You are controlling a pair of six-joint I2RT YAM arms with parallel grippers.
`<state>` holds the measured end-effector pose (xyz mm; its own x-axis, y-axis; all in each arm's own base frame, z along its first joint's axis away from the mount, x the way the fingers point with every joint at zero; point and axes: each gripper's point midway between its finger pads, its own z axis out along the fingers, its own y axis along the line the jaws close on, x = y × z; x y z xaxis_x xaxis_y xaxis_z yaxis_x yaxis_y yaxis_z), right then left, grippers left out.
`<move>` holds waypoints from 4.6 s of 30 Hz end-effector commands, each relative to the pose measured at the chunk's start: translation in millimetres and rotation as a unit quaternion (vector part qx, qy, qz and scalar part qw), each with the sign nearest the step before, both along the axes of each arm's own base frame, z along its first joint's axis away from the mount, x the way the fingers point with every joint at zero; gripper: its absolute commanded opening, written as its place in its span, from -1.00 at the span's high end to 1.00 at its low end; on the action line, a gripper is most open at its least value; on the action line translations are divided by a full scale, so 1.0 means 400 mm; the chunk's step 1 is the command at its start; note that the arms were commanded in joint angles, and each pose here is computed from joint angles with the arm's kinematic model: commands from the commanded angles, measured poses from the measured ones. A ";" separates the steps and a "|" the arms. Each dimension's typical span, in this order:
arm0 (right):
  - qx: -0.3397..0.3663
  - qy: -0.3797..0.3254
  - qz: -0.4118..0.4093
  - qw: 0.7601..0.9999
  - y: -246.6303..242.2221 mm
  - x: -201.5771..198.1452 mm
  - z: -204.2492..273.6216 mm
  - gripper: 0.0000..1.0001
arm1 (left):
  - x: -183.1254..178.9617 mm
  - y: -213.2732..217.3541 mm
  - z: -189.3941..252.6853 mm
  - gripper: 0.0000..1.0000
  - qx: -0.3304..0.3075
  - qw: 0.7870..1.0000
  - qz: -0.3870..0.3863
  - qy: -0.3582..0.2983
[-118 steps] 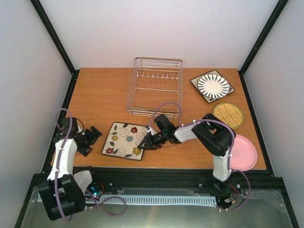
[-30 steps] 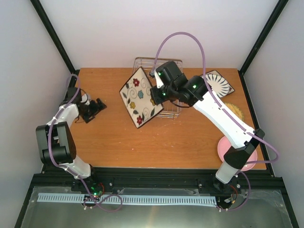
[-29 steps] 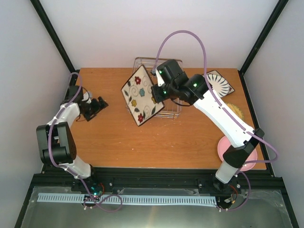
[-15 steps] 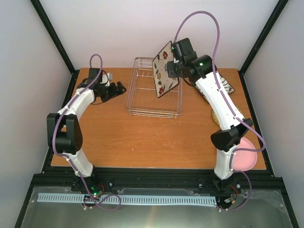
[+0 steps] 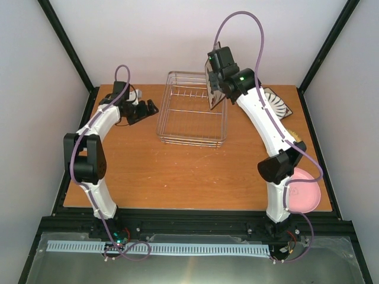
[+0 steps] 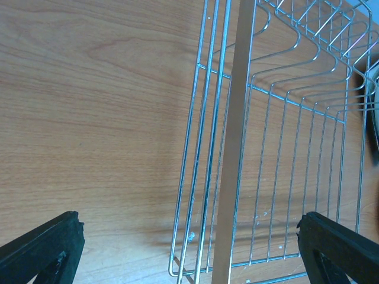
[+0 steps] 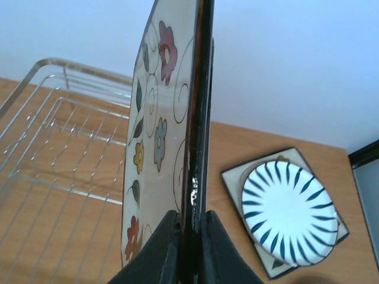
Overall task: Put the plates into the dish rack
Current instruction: Adjust the dish rack at the center of the board, then insert the plate into the dish rack.
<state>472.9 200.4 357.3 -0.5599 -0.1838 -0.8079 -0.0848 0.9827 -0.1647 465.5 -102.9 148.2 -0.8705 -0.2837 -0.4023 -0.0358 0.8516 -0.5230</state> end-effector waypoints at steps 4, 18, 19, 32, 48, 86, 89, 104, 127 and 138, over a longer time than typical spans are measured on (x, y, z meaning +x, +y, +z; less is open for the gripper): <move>0.041 -0.152 -0.051 0.986 -0.035 0.103 0.200 0.95 | 0.041 -0.031 0.009 -1.00 -0.014 0.999 -0.037 -0.005; 0.043 -0.120 -0.108 0.986 -0.183 0.161 0.139 0.95 | 0.099 -0.111 0.032 -0.98 -0.032 0.997 -0.076 -0.010; 0.043 -0.118 -0.108 0.986 -0.185 0.162 0.136 0.94 | 0.097 -0.119 0.021 -0.97 -0.018 0.997 -0.078 -0.005; 0.057 -0.104 -0.092 0.989 -0.181 0.173 0.112 0.94 | 0.102 -0.060 -0.026 -0.54 0.134 0.991 -0.002 0.013; 0.046 -0.075 -0.090 0.992 -0.167 0.202 0.038 0.94 | 0.097 -0.061 -0.021 0.72 0.133 0.991 -0.001 0.022; 0.060 -0.052 -0.059 0.995 -0.107 0.150 0.038 0.94 | -0.210 -0.124 -0.140 0.78 0.152 0.981 -0.060 0.101; 0.058 -0.050 -0.053 0.996 -0.090 0.144 0.035 0.94 | -0.205 -0.129 -0.141 0.51 0.147 0.982 -0.060 0.100; 0.033 -0.014 -0.047 0.998 -0.078 0.130 -0.026 0.94 | -0.121 -0.144 -0.022 -0.50 0.144 0.988 -0.045 0.040; 0.032 0.088 -0.017 0.995 -0.017 0.152 -0.218 0.95 | -0.059 -0.066 0.140 -0.99 0.183 0.983 0.013 -0.028; 0.032 0.141 -0.003 0.990 0.001 0.138 -0.301 0.94 | -0.047 -0.050 0.160 -0.99 0.179 0.983 0.018 -0.031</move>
<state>529.0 184.2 228.5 -0.7808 -0.1372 -0.6096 -0.0784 0.9894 -0.1222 443.7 -127.6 185.0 -0.8607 -0.1448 -0.4881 -0.0589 0.9806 -0.1870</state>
